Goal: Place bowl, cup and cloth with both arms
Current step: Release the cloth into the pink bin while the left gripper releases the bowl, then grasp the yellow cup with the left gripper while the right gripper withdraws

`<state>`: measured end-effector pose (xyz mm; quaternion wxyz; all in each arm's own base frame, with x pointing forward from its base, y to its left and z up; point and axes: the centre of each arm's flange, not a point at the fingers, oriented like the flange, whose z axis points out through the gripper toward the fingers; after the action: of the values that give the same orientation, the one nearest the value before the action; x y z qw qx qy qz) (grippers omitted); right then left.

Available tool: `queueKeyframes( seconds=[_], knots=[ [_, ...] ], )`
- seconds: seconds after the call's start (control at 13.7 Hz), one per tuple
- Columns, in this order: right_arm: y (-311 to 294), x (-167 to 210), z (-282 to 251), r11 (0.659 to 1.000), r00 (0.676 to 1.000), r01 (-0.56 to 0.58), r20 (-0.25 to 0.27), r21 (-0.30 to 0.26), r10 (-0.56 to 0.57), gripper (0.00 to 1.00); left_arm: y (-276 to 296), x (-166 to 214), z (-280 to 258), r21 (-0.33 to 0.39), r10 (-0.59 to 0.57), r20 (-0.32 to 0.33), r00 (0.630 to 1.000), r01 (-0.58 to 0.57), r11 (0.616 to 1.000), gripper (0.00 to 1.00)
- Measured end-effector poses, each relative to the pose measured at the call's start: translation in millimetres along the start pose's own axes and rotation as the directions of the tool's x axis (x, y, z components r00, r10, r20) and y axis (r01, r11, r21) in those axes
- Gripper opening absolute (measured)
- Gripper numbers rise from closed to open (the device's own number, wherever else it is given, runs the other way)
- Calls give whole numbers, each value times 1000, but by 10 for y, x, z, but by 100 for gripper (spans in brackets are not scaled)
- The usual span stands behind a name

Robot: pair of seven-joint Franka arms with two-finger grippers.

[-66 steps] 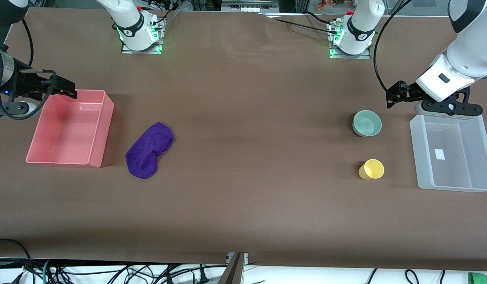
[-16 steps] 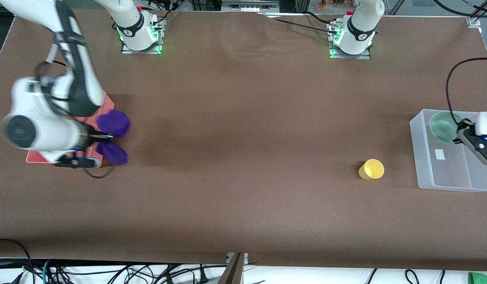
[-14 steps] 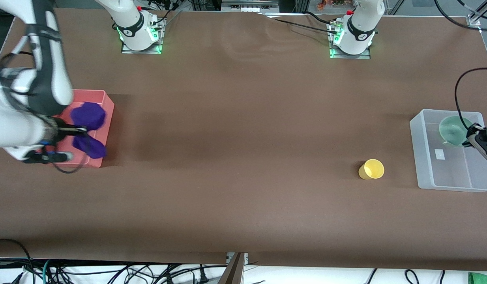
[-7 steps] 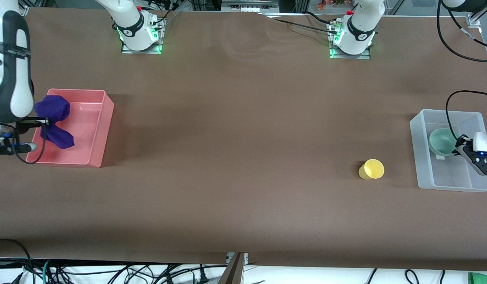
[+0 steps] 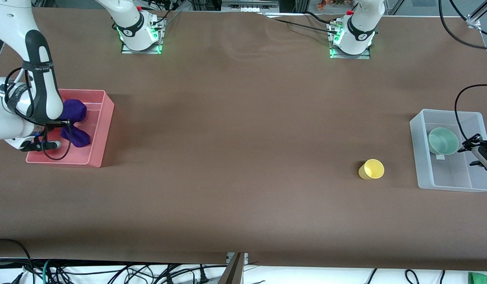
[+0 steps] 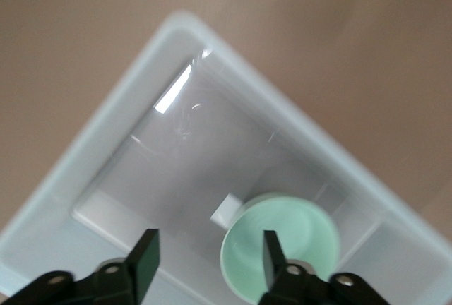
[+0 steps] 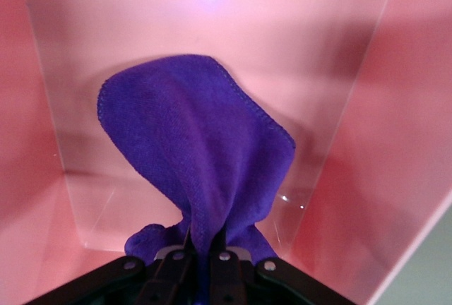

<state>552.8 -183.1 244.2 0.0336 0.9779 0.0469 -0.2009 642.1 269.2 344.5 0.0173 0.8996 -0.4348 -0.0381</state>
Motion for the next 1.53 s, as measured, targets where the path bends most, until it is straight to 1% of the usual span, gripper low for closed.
queueKeyframes(
  seconds=[0.07, 0.15, 0.22, 0.29, 0.36, 0.44, 0.51, 0.58, 0.66, 0.73, 0.8, 0.88, 1.02, 1.09, 1.17, 1.24, 1.31, 1.39, 1.46, 1.53],
  knots=[
    [5, -3, 0, 1000, 1000, -1, 0, 0, 1, 11, 137, 266, -172, -3, -41, -5, 999, 41, 999, 82],
    [7, -7, -17, 1000, 1000, -2, -4, 0, 2, 22, 269, 548, -256, -8, -92, -12, 996, 91, 996, 93],
    [11, -10, -54, 1000, 1000, -3, -11, 0, 3, 30, 397, 835, -263, -17, -152, -19, 988, 152, 988, 100],
    [16, -15, -123, 1000, 1000, -3, -24, -2, 3, 42, 528, 1105, -223, -31, -212, -20, 977, 212, 977, 100],
    [22, -24, -252, 1000, 999, -5, -45, -2, 5, 51, 662, 1362, -156, -46, -271, -14, 963, 270, 962, 100],
    [15, -51, -441, 1000, 998, -9, -64, 12, 10, 62, 787, 1600, -64, -56, -323, -4, 946, 322, 945, 100],
    [-12, -95, -700, 999, 997, -10, -82, 36, 13, 71, 904, 1819, 74, -62, -377, 7, 926, 377, 924, 100],
    [-62, -149, -1014, 998, 995, -2, -99, 56, 7, 83, 991, 1989, 253, -67, -426, 15, 904, 426, 902, 100],
    [-157, -210, -1375, 998, 992, 19, -123, 65, -11, 93, 1060, 2116, 475, -74, -466, 25, 884, 467, 881, 100],
    [-302, -272, -1719, 997, 988, 50, -150, 65, -40, 100, 1101, 2193, 701, -81, -491, 31, 871, 491, 867, 100],
    [-478, -336, -2012, 995, 981, 84, -177, 62, -72, 100, 1115, 2231, 898, -86, -503, 29, 864, 503, 860, 100],
    [-682, -398, -2256, 991, 973, 123, -205, 54, -109, 100, 1112, 2241, 1065, -88, -508, 20, 861, 507, 857, 93],
    [-1129, -488, -2605, 981, 950, 194, -256, 30, -180, 100, 1091, 2234, 1271, -91, -514, 11, 858, 513, 854, 68],
    [-1304, -537, -2718, 979, 943, 204, -274, 25, -190, 100, 1086, 2230, 1322, -93, -515, 12, 857, 514, 853, 59],
    [-1448, -586, -2794, 981, 944, 191, -280, 29, -175, 100, 1086, 2227, 1337, -94, -516, 13, 857, 515, 852, 47],
    [-1589, -639, -2847, 984, 949, 173, -274, 39, -156, 100, 1076, 2225, 1322, -93, -517, 10, 856, 515, 852, 35],
    [-1720, -686, -2889, 986, 953, 163, -266, 44, -146, 100, 1058, 2222, 1291, -90, -518, 5, 855, 516, 852, 26],
    [-1827, -736, -2940, 986, 955, 163, -256, 41, -147, 100, 1035, 2219, 1240, -86, -520, -3, 854, 518, 851, 15],
    [-1881, -791, -3015, 986, 957, 163, -247, 30, -151, 100, 1015, 2211, 1167, -81, -521, -8, 853, 519, 851, 5],
    [-1881, -847, -3127, 987, 956, 158, -252, 14, -149, 100, 1000, 2192, 1051, -78, -523, -5, 852, 521, 850, 4]
  ],
)
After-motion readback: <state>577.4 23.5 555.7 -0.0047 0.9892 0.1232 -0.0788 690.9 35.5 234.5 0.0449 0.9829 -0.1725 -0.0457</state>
